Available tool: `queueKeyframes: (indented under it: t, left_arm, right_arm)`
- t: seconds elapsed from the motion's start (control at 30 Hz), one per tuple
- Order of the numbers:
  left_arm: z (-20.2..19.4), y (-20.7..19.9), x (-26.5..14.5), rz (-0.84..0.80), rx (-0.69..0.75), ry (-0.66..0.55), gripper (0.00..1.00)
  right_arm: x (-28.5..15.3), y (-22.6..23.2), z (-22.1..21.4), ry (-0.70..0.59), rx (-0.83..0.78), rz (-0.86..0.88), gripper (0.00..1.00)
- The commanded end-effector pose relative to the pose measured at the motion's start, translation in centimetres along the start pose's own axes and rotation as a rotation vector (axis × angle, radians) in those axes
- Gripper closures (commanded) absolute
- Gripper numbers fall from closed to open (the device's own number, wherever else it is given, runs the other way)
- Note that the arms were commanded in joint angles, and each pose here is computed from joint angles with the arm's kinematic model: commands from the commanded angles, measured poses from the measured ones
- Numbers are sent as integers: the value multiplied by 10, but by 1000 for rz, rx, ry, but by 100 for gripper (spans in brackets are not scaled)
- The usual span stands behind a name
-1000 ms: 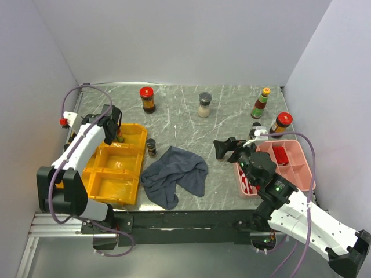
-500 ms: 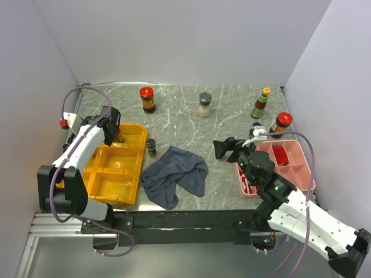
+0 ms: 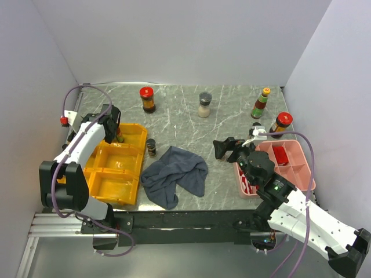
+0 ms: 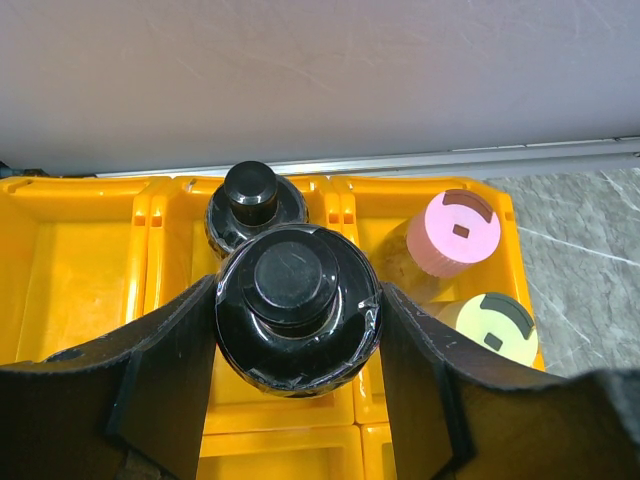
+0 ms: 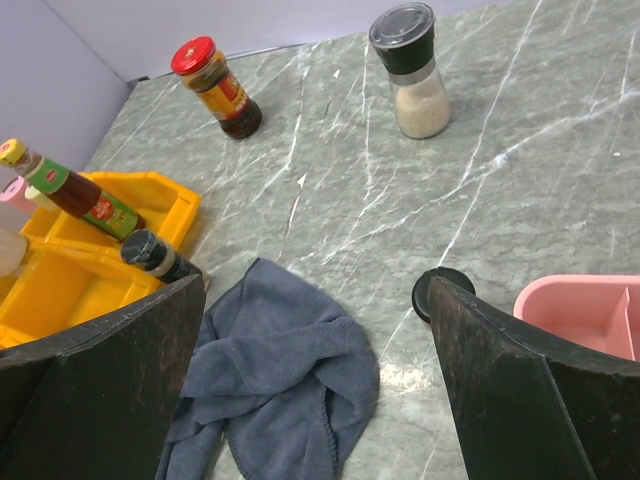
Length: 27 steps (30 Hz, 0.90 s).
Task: Organize the condiment bottles
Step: Place the bottle in the storage box.
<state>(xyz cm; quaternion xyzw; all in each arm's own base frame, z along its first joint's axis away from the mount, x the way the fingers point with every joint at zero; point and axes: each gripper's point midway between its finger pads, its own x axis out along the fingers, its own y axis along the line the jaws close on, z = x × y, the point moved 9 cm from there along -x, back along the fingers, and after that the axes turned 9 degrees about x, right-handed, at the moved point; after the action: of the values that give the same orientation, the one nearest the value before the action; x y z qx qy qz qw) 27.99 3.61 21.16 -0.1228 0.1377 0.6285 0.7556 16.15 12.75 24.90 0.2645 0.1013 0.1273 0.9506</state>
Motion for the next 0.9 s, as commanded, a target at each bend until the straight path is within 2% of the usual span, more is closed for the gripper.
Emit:
queueKeyframes:
  t: [0.0,0.13,0.43,0.73,0.87]
  left_arm:
    - [-3,-3,0,18,16,56,99]
    - [1,-3,1,39,24,30,99]
    - [-18,-1,7,-1,80,38,99]
    - [-8,7,6,65,109,5,99]
    - [-10,6,5,41,125,17,99]
  right_arm:
    - [1,11,17,-60,29,30,0]
    - [2,12,16,-53,24,29,0]
    - [6,13,16,-46,18,22,0]
    - [9,15,12,-23,8,23,0]
    - [11,18,13,-12,10,34,0]
